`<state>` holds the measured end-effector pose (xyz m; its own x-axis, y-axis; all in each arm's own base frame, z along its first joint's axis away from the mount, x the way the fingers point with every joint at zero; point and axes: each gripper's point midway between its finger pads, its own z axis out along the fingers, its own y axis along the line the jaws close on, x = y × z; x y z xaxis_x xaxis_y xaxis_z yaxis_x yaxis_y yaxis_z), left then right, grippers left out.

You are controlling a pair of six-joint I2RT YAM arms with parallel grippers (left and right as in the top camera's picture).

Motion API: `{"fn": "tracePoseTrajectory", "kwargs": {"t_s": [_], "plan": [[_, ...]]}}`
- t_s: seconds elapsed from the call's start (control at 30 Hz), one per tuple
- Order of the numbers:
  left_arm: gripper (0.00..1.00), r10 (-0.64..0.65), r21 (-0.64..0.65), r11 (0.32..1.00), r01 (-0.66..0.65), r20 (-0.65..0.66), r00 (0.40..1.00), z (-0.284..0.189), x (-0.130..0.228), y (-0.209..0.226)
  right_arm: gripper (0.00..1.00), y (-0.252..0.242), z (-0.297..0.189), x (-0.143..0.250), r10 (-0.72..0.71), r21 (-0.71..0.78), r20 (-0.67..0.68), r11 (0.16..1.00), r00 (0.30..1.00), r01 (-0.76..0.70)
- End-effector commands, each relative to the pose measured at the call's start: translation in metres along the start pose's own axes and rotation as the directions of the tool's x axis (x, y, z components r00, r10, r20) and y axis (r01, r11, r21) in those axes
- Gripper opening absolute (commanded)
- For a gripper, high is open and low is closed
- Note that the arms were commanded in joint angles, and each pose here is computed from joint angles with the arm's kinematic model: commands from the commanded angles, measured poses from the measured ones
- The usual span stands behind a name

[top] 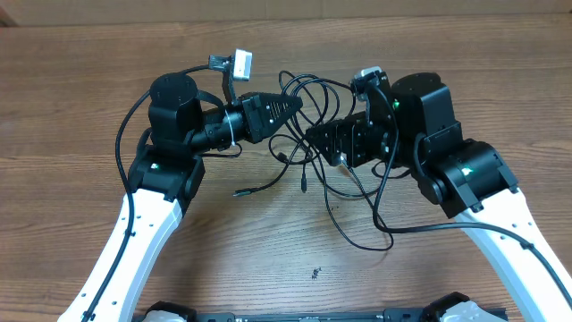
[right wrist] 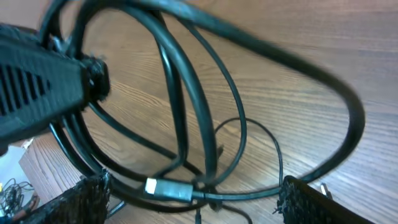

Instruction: Untangle cables

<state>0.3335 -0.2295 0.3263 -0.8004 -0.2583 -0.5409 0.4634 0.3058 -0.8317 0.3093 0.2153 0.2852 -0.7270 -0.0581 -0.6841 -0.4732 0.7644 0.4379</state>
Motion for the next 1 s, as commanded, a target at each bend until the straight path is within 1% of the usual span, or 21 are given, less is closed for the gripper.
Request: {"fn": "tracePoseTrajectory", "kwargs": {"t_s": [0.0, 0.03, 0.1, 0.2, 0.27, 0.33, 0.4, 0.43, 0.57, 0.77, 0.87, 0.97], "plan": [[0.04, -0.016, 0.048, 0.999, 0.018, -0.041, 0.999, 0.002, 0.008, -0.015, 0.86, 0.003, -0.001, -0.007, -0.006, -0.016, 0.025, 1.0, 1.0, 0.006], [0.04, -0.015, 0.052, 0.998, 0.017, -0.048, 0.999, 0.004, 0.01, -0.016, 0.86, 0.004, -0.001, -0.008, -0.008, -0.017, 0.029, 1.0, 1.0, 0.008], [0.04, -0.012, 0.062, 0.998, 0.016, -0.063, 0.998, 0.007, 0.015, -0.02, 0.82, 0.004, -0.001, -0.009, -0.01, -0.018, 0.035, 1.0, 0.999, 0.011], [0.04, -0.005, 0.082, 0.997, 0.012, -0.086, 0.996, 0.011, 0.022, -0.026, 0.72, 0.004, -0.001, -0.01, -0.012, -0.019, 0.039, 1.0, 0.999, 0.013], [0.04, 0.007, 0.096, 0.995, 0.002, -0.095, 0.995, 0.014, 0.025, -0.031, 0.58, 0.004, -0.001, -0.01, -0.012, -0.019, 0.039, 1.0, 0.999, 0.013], [0.04, 0.011, 0.099, 0.995, -0.002, -0.094, 0.995, 0.014, 0.025, -0.032, 0.37, 0.004, -0.001, -0.01, -0.012, -0.019, 0.038, 1.0, 0.999, 0.013], [0.04, 0.013, 0.099, 0.995, -0.004, -0.091, 0.996, 0.014, 0.025, -0.032, 0.25, 0.004, -0.001, -0.01, -0.011, -0.019, 0.037, 1.0, 0.999, 0.012], [0.04, 0.02, 0.097, 0.995, -0.012, -0.087, 0.996, 0.014, 0.023, -0.031, 0.22, 0.004, -0.001, -0.009, -0.01, -0.018, 0.034, 1.0, 0.999, 0.011], [0.04, 0.033, 0.093, 0.995, -0.025, -0.079, 0.996, 0.012, 0.021, -0.029, 0.2, 0.004, -0.001, -0.008, -0.009, -0.017, 0.031, 1.0, 0.999, 0.009], [0.04, 0.059, 0.061, 0.997, -0.057, -0.043, 0.997, 0.012, 0.015, -0.023, 0.2, 0.003, -0.001, -0.008, -0.008, -0.016, 0.028, 1.0, 1.0, 0.008], [0.04, 0.059, 0.054, 0.997, -0.057, -0.035, 0.998, 0.01, 0.012, -0.02, 0.21, 0.002, -0.001, -0.007, -0.009, -0.01, 0.025, 1.0, 1.0, 0.009], [0.04, 0.05, 0.036, 0.998, -0.05, -0.019, 0.999, 0.004, 0.005, -0.013, 0.25, -0.007, -0.001, -0.007, -0.006, 0.041, 0.029, 0.999, 1.0, 0.004]]}}
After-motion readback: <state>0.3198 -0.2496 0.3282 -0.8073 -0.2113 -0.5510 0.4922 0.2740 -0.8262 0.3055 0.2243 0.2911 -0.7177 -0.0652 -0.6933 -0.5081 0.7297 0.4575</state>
